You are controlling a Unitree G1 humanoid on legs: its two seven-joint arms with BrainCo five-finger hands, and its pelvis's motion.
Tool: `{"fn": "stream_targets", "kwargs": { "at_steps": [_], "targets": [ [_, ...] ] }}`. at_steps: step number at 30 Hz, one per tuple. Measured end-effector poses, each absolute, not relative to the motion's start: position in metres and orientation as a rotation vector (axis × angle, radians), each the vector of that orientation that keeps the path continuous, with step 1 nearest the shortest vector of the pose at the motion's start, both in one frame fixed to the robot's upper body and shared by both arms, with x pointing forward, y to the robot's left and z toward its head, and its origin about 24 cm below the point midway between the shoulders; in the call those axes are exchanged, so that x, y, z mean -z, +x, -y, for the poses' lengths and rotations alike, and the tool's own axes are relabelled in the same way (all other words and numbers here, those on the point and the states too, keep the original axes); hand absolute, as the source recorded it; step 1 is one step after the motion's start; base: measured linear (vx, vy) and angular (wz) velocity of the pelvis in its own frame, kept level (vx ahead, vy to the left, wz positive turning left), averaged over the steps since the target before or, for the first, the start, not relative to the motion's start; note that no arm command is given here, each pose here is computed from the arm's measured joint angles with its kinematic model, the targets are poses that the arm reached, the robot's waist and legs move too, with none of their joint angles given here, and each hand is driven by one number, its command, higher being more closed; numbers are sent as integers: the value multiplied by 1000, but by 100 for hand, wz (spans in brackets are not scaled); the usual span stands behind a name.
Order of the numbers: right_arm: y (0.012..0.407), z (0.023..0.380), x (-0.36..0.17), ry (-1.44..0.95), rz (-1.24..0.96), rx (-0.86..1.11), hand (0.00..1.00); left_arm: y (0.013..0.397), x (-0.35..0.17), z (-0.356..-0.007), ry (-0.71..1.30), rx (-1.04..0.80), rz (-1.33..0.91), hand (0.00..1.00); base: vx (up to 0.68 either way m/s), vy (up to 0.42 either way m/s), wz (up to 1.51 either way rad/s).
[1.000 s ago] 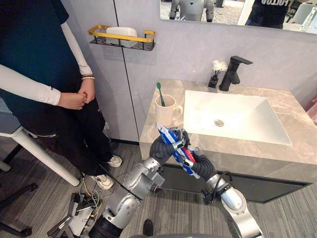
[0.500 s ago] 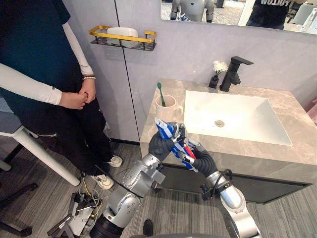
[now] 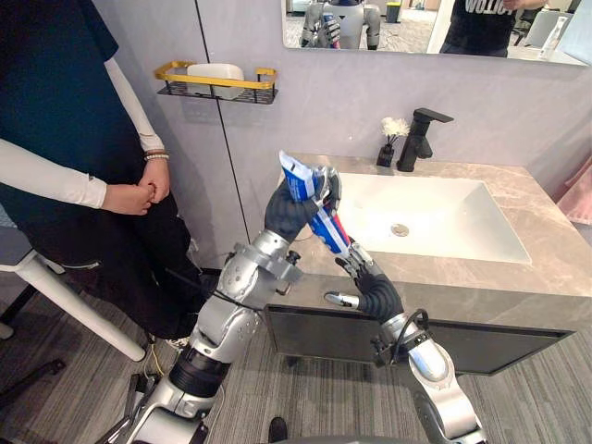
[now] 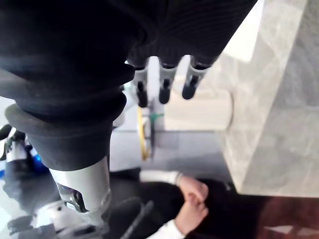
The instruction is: Organize washtable
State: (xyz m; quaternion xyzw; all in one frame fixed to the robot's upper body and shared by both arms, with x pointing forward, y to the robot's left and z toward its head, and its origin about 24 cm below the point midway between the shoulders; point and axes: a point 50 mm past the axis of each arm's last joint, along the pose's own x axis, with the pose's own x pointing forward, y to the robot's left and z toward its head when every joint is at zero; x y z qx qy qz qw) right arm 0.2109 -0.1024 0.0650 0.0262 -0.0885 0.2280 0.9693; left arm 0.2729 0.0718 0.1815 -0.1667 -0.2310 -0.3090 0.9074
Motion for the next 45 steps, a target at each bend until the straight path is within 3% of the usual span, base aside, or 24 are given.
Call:
{"fn": "stream_targets", "kwargs": {
  "at_steps": [6, 13, 26, 45],
  "targets": [
    [209, 101, -56, 130, 136, -462, 0, 289, -188, -73, -220, 582, 497, 100, 0, 0, 0],
    [168, 77, -27, 184, -28, -661, 0, 315, -234, -101, -119, 340, 694, 100, 18, -19, -6],
    [169, 94, -24, 261, -31, -511, 0, 333, -244, -109, -24, 196, 713, 100, 20, -8, -7],
    [178, 126, -28, 327, 11, -328, 0, 334, -243, -117, -19, 163, 711, 100, 7, -2, -2]
  ]
}}
